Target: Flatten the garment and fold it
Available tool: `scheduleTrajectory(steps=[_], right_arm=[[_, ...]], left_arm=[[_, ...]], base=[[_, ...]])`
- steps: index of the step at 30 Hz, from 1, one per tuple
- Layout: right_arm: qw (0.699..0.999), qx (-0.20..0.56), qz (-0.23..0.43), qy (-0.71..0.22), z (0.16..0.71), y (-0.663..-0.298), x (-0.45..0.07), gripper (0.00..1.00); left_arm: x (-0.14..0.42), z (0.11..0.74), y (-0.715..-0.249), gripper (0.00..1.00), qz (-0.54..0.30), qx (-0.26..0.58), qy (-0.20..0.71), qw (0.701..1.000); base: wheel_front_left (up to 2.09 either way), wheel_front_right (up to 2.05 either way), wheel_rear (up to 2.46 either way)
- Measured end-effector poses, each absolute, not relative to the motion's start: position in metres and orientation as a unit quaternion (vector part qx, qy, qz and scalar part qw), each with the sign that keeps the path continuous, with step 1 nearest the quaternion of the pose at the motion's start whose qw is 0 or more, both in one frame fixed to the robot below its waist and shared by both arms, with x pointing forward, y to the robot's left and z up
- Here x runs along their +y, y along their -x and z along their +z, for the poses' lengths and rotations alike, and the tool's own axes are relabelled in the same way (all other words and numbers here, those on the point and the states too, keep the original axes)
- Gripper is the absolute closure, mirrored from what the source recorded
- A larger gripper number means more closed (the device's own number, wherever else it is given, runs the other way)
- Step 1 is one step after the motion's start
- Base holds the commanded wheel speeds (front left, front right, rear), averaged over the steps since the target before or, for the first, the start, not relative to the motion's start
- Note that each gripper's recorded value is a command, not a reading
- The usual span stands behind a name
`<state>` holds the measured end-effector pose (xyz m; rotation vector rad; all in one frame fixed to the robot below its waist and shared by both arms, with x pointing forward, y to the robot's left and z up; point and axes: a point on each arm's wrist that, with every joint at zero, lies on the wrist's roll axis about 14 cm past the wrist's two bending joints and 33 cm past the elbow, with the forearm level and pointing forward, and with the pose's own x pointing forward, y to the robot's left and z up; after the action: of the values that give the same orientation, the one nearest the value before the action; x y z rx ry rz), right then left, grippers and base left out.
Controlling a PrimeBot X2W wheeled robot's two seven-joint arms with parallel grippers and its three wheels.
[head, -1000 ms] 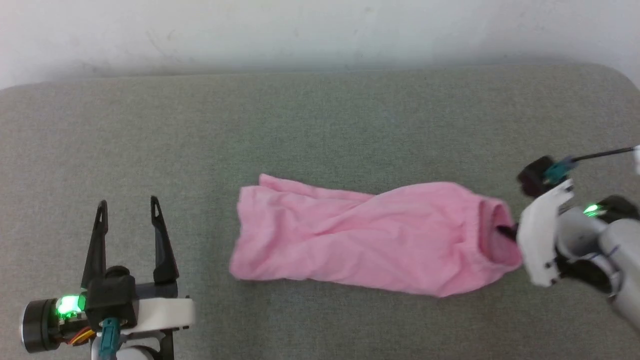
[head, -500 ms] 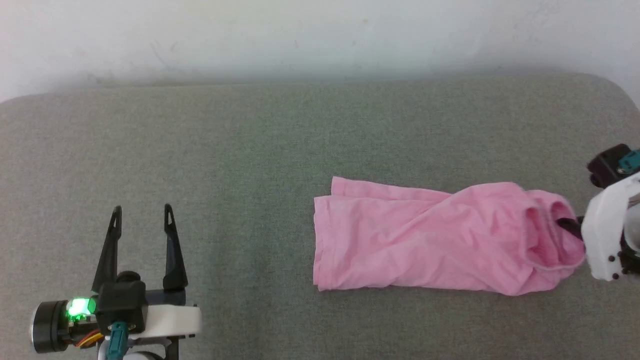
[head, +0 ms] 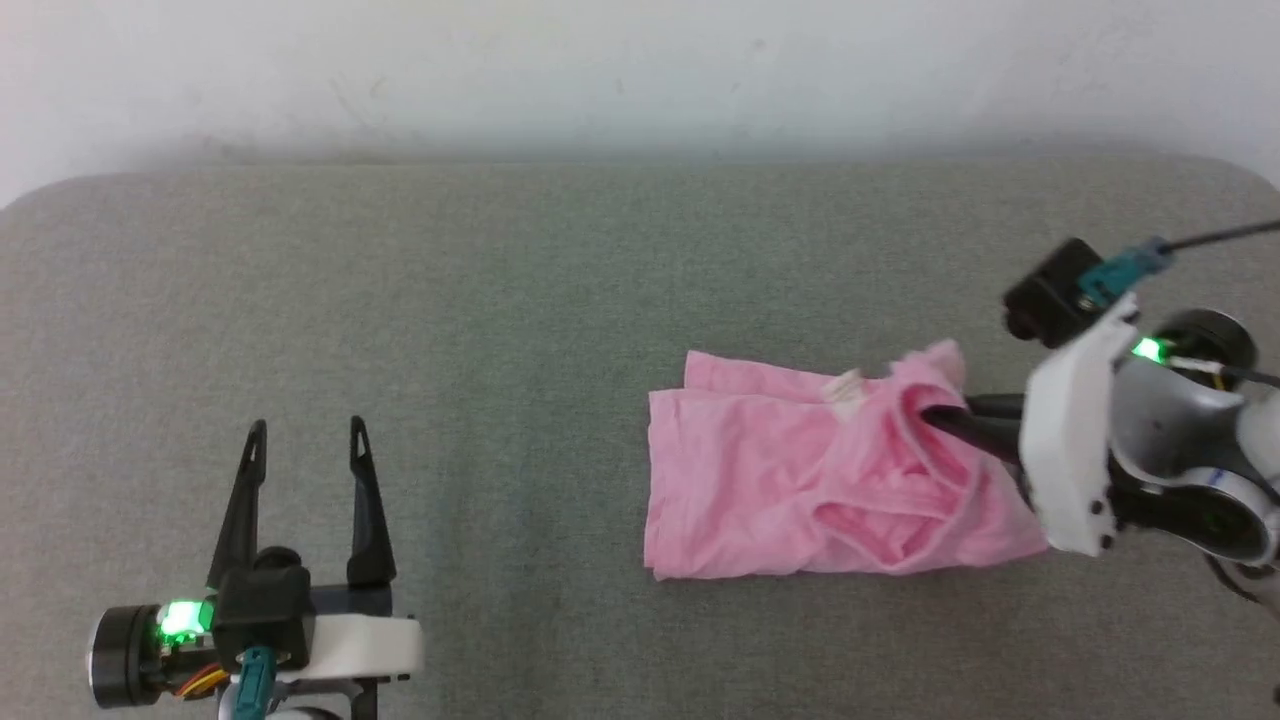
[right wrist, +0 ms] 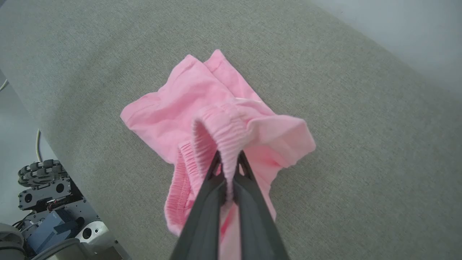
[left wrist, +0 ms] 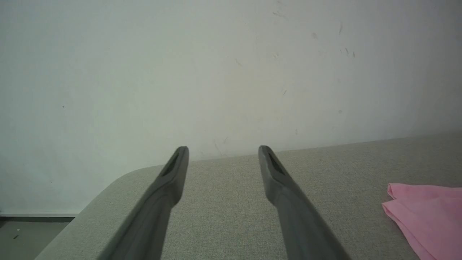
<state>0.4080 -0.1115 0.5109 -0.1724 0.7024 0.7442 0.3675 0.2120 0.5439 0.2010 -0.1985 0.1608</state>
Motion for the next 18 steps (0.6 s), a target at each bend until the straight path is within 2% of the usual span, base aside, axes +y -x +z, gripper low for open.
scheduleTrajectory(steps=[8,18], right_arm=[[0.837,0.323,0.429,0.101,0.512,-0.422,-0.04,1.0],[0.788,0.412,0.436,0.138,0.426,-0.427,-0.005,1.0]], left_arm=[[0.22,0.544,-0.374,0.0,0.096,-0.098,-0.097,0.986],[0.227,0.535,-0.385,0.0,0.113,-0.084,-0.092,0.986]], base=[[0.0,0.0,0.0],[0.0,0.0,0.0]])
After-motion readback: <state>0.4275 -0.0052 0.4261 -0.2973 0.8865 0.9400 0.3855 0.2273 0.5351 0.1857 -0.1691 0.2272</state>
